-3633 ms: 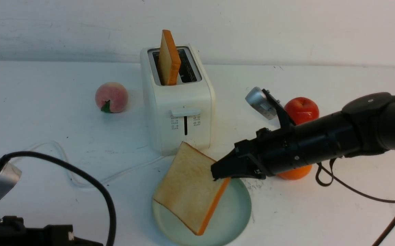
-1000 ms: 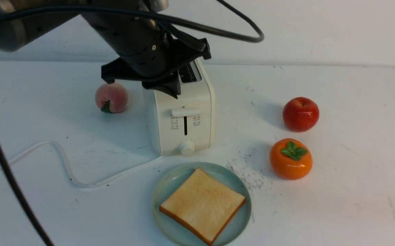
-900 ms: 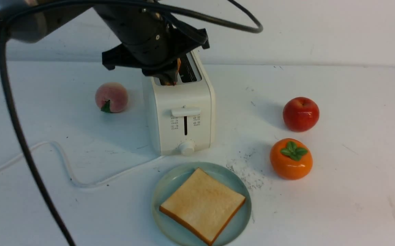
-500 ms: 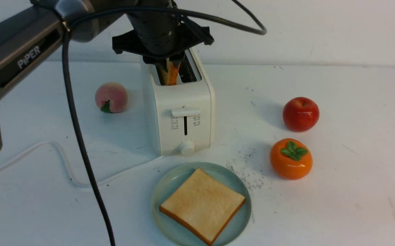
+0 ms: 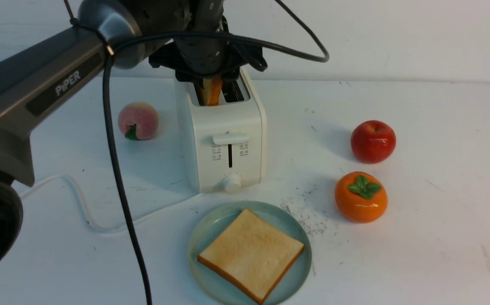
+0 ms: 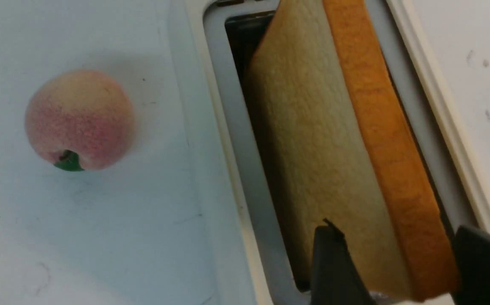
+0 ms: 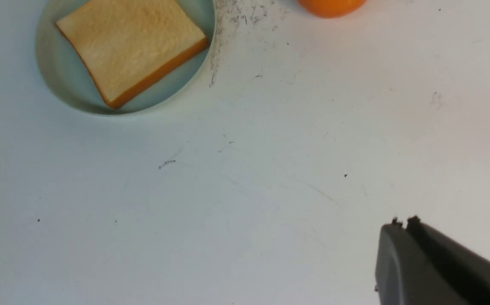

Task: Take toasted bread from bread machine on white table place on plate.

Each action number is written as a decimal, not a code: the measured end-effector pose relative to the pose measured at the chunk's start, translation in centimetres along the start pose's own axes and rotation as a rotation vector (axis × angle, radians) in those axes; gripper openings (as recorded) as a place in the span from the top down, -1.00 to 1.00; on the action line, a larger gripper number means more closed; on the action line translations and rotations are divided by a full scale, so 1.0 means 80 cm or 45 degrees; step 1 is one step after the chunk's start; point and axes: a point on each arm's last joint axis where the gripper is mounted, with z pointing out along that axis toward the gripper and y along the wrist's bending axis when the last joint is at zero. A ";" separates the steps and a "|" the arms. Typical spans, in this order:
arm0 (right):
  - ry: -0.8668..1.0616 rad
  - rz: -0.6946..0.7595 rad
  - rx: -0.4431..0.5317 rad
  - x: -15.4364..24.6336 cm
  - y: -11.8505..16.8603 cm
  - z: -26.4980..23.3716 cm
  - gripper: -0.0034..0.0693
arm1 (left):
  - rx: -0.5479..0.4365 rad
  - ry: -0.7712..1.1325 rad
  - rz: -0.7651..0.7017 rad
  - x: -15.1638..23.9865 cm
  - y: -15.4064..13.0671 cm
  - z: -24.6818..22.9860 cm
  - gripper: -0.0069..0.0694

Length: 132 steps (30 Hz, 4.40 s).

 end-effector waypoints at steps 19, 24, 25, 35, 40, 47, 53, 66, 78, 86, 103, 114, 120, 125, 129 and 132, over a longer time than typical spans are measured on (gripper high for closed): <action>-0.015 0.010 -0.015 -0.001 0.001 0.000 0.83 | -0.057 -0.039 0.080 0.005 -0.001 0.035 0.53; -0.021 0.019 -0.029 -0.002 0.003 0.000 0.82 | -0.005 -0.159 0.036 -0.026 -0.003 -0.012 0.52; -0.021 0.019 -0.029 -0.002 0.003 0.000 0.82 | 0.007 -0.185 0.027 -0.032 -0.002 -0.023 0.52; -0.048 0.035 -0.050 -0.004 0.004 0.000 0.80 | 0.048 -0.329 -0.010 -0.066 0.050 -0.252 0.52; -0.073 0.048 -0.063 -0.006 0.005 0.000 0.79 | 0.128 -0.286 0.076 -0.049 0.064 -0.300 0.52; -0.079 0.053 -0.070 -0.007 0.006 0.000 0.78 | 0.404 0.230 0.168 0.047 0.055 -0.262 0.52; -0.084 0.054 -0.068 -0.008 0.006 0.000 0.78 | 0.573 0.601 0.154 0.136 0.045 -0.179 0.52; -0.072 0.052 -0.071 -0.006 0.006 0.000 0.76 | 0.771 0.642 0.047 0.189 0.021 -0.073 0.52; -0.071 0.052 -0.072 -0.006 0.006 0.000 0.73 | 0.674 0.665 0.037 0.206 0.020 -0.016 0.52; -0.071 0.052 -0.071 -0.006 0.006 0.000 0.71 | 0.627 0.621 0.115 0.205 0.025 -0.012 0.52; -0.064 0.052 -0.074 -0.006 0.006 0.000 0.69 | 0.489 0.559 0.185 0.202 0.036 -0.004 -0.29; 0.007 0.049 -0.101 0.001 0.009 0.000 0.67 | 0.352 0.622 0.285 0.207 0.050 -0.003 -0.30; 0.097 0.044 -0.135 0.009 0.012 -0.001 0.67 | 0.246 0.670 0.267 0.210 0.059 -0.003 -0.18; 0.093 0.014 -0.144 0.021 0.020 -0.016 0.67 | 0.169 0.708 0.291 0.210 0.068 -0.012 0.26; -0.004 -0.036 -0.125 0.037 0.030 -0.040 0.67 | 0.179 0.678 0.294 0.201 0.070 -0.031 0.66; -0.127 -0.069 -0.102 0.054 0.041 -0.063 0.67 | 0.198 0.636 0.293 0.193 0.070 -0.048 0.86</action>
